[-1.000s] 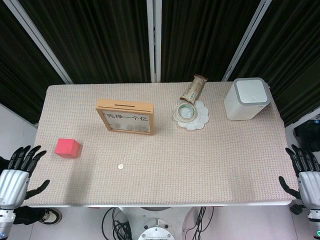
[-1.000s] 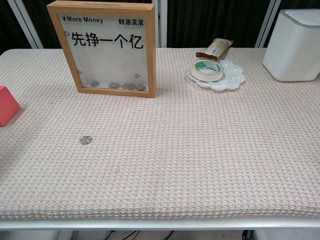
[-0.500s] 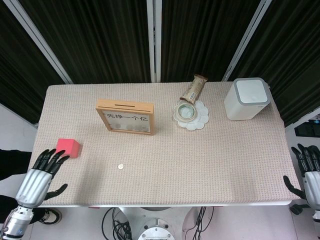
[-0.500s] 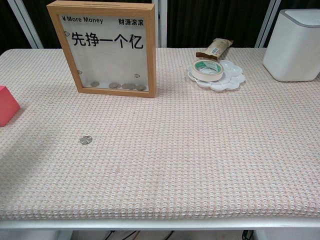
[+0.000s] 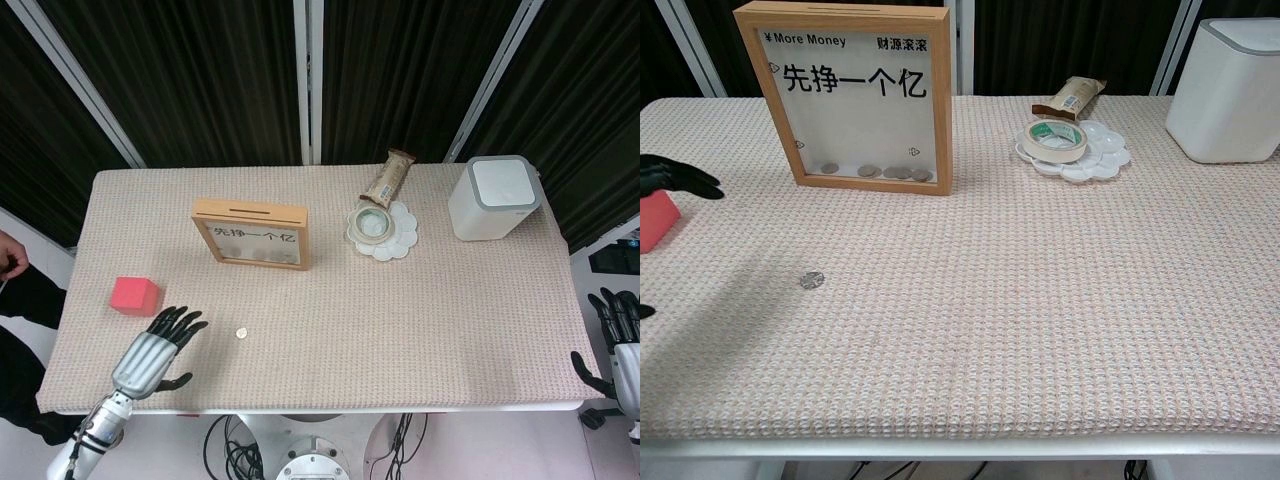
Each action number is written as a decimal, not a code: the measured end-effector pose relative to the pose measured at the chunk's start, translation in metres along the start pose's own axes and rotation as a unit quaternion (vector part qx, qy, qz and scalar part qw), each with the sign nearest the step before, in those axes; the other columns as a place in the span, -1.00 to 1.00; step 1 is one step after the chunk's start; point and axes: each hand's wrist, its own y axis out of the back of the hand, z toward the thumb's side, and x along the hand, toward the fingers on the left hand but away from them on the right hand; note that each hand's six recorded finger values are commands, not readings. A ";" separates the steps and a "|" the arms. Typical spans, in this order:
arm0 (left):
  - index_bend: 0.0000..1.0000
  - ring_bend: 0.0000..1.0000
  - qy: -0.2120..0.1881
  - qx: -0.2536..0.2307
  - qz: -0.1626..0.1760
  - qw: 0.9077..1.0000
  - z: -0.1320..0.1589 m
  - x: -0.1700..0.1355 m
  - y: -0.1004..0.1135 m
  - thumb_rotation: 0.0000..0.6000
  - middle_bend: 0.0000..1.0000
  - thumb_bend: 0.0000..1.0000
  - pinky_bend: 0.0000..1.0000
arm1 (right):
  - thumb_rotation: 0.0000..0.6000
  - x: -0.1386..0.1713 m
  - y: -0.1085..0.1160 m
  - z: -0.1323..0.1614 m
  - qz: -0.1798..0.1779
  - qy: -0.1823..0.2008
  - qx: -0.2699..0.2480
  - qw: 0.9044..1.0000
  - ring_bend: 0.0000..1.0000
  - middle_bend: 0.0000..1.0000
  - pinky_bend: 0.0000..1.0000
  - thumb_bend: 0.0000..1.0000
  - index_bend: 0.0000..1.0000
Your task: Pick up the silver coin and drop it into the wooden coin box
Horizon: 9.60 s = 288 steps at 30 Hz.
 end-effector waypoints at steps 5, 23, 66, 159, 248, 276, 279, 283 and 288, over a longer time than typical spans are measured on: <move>-0.68 -1.00 -0.006 0.000 -0.007 1.000 0.006 0.020 -0.012 1.00 -0.86 -0.61 -0.83 | 1.00 -0.001 -0.002 -0.002 0.005 -0.004 0.001 1.000 -1.00 -1.00 -1.00 -0.44 -1.00; -0.32 -1.00 -0.003 -0.007 -0.026 1.000 0.017 0.078 -0.041 1.00 -0.82 -0.58 -0.83 | 1.00 0.001 -0.002 -0.012 0.005 -0.018 -0.001 1.000 -1.00 -1.00 -1.00 -0.44 -1.00; -0.20 -1.00 0.012 -0.031 -0.031 0.999 0.017 0.095 -0.066 1.00 -0.76 -0.39 -0.83 | 1.00 0.000 -0.001 -0.025 0.006 -0.031 -0.005 0.999 -1.00 -1.00 -1.00 -0.44 -1.00; 0.23 -0.97 0.020 -0.058 0.004 0.998 0.015 0.100 -0.053 1.00 -0.61 -0.19 -0.81 | 1.00 0.003 -0.005 -0.039 0.016 -0.048 -0.006 0.999 -1.00 -1.00 -1.00 -0.44 -1.00; 0.27 -0.95 0.048 -0.002 0.003 0.999 0.013 0.243 0.184 1.00 -0.54 -0.21 -0.81 | 1.00 -0.012 -0.012 -0.053 0.030 -0.070 -0.010 0.997 -1.00 -1.00 -1.00 -0.44 -1.00; -0.62 -0.95 0.019 0.038 0.094 0.995 0.005 0.165 0.198 1.00 -0.59 -0.51 -0.78 | 1.00 -0.010 -0.006 -0.051 0.023 -0.066 -0.010 0.998 -1.00 -1.00 -1.00 -0.43 -1.00; -0.66 -0.95 0.022 0.075 0.124 0.989 -0.014 0.118 0.187 1.00 -0.61 -0.51 -0.74 | 1.00 -0.010 -0.008 -0.051 0.027 -0.062 -0.010 0.998 -1.00 -1.00 -1.00 -0.37 -1.00; -0.66 -0.95 0.047 0.107 0.138 0.984 -0.044 0.042 0.159 1.00 -0.63 -0.52 -0.77 | 1.00 -0.010 -0.010 -0.044 0.015 -0.043 -0.010 0.999 -1.00 -1.00 -1.00 -0.35 -1.00; -0.66 -0.95 0.113 0.136 0.124 0.976 -0.081 -0.039 0.121 1.00 -0.69 -0.53 -0.86 | 1.00 -0.010 -0.014 -0.041 0.020 -0.042 0.009 0.999 -1.00 -1.00 -1.00 -0.35 -1.00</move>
